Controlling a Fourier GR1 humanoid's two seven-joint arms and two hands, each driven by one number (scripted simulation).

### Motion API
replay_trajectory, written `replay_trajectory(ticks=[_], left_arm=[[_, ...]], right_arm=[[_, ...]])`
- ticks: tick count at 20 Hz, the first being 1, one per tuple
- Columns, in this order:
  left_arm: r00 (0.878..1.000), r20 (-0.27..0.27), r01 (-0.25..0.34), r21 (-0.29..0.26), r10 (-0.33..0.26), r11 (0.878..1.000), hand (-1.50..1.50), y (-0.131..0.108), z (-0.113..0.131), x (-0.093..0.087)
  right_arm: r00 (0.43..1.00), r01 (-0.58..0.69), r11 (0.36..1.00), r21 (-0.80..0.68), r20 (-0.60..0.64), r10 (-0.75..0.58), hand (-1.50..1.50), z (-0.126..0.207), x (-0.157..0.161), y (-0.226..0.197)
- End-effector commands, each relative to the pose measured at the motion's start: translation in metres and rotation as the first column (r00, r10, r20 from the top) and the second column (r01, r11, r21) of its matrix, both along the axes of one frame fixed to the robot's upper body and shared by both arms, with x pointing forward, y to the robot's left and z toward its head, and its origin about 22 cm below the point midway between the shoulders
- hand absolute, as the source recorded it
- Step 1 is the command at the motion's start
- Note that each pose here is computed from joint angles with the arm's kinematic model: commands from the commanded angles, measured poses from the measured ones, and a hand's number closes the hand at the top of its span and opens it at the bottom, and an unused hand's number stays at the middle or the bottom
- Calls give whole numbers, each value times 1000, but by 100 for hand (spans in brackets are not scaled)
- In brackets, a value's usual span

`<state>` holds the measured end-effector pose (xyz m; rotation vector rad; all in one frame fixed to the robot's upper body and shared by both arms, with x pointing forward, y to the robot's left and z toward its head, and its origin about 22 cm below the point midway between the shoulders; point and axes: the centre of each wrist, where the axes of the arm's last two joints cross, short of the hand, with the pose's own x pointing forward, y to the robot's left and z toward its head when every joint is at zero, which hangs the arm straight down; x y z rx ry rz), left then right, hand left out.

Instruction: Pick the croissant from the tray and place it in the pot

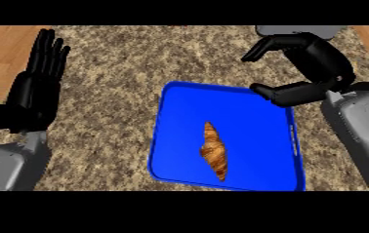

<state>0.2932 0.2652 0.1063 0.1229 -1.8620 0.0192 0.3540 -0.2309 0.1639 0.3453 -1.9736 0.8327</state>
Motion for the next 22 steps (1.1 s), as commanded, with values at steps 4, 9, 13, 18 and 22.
replay_trajectory(ticks=[4,9,13,18,22], left_arm=[[997,-72,31,-38,-34,999,0,-4,-23,8],[995,-89,37,-34,-40,999,0,-4,-12,17],[996,-86,14,-35,-17,999,0,2,-28,10],[995,-102,-20,-32,16,999,0,10,-37,7],[994,-106,-6,-28,3,1000,0,2,-22,12]], right_arm=[[939,-317,922,-222,64,338,-150,-23,19,-8],[891,-361,840,-405,117,439,-150,-30,29,-15],[871,-338,734,-589,100,481,-150,-29,31,5],[824,-339,590,-733,71,561,-150,-21,12,52],[832,-319,546,-775,48,553,-150,-17,14,77]])
